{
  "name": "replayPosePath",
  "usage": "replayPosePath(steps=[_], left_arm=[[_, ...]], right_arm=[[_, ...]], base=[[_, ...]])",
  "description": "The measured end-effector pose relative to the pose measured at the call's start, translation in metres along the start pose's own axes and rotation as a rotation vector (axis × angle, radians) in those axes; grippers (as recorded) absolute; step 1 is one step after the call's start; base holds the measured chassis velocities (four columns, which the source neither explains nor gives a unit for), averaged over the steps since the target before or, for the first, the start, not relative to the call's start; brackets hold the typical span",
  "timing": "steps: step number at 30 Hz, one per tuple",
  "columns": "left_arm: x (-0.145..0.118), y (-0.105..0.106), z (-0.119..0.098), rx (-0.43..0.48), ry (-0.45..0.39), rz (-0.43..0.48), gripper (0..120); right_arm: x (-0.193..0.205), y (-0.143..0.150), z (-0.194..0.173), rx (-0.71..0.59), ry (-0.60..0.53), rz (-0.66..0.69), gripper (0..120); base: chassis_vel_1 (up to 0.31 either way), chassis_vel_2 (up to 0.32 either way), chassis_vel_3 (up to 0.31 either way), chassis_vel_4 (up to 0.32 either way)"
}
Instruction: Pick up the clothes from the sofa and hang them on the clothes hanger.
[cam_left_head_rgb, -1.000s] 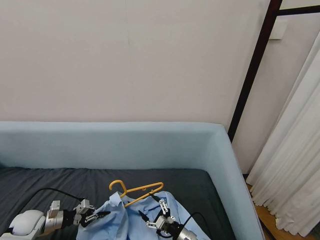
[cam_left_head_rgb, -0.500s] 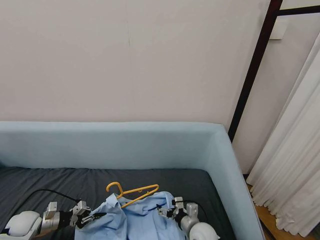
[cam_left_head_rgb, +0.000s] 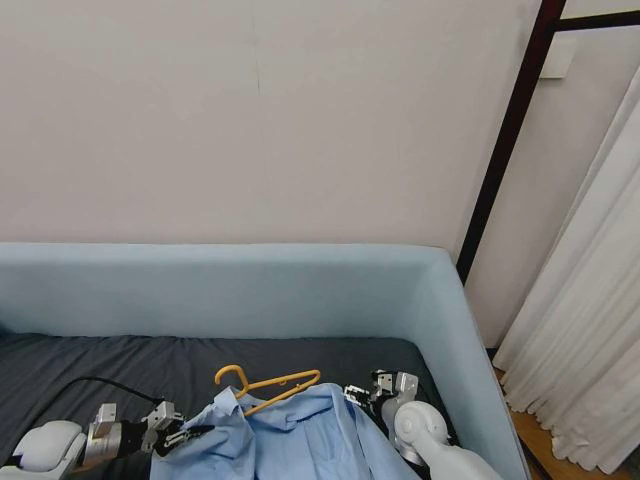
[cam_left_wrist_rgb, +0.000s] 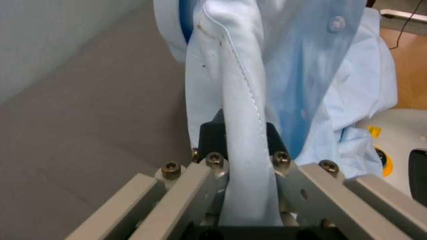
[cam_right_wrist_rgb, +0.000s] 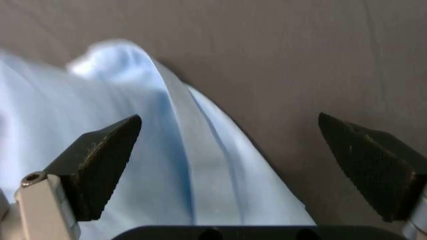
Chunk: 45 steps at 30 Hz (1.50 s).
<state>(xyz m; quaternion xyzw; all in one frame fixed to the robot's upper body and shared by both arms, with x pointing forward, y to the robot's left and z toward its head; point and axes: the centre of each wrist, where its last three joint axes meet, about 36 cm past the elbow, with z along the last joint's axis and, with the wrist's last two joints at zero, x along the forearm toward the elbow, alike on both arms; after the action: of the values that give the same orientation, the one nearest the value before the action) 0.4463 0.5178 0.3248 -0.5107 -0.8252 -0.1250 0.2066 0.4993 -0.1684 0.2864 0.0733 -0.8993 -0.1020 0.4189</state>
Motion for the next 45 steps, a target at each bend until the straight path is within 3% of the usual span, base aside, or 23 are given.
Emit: replayPosePath(steps=[8,17,22,32,39,45], left_arm=[[0.003,-0.006,0.003,-0.002,0.014,0.007,1],[0.008,-0.009,0.018,-0.003,0.042,0.001,1],[0.006,-0.010,0.020,-0.002,0.042,0.001,1],[0.002,-0.009,0.024,0.002,0.054,0.002,1],[0.004,-0.010,0.023,-0.007,0.062,0.005,1],[0.010,-0.015,0.023,-0.014,0.069,0.009,1]], right_arm=[[-0.022,0.008,0.020,0.103,0.009,-0.001,100],[-0.026,0.022,0.080,0.417,-0.053,0.036,100],[-0.028,0.027,0.085,0.446,-0.093,0.044,100],[-0.030,0.034,0.030,0.430,-0.207,0.027,100],[-0.045,0.028,-0.027,0.241,-0.066,-0.088,100],[-0.063,0.009,-0.033,0.308,-0.002,-0.127,90]], base=[[0.000,0.000,0.000,0.000],[0.000,0.000,0.000,0.000],[0.000,0.000,0.000,0.000],[0.000,0.000,0.000,0.000],[0.000,0.000,0.000,0.000],[0.000,0.000,0.000,0.000]])
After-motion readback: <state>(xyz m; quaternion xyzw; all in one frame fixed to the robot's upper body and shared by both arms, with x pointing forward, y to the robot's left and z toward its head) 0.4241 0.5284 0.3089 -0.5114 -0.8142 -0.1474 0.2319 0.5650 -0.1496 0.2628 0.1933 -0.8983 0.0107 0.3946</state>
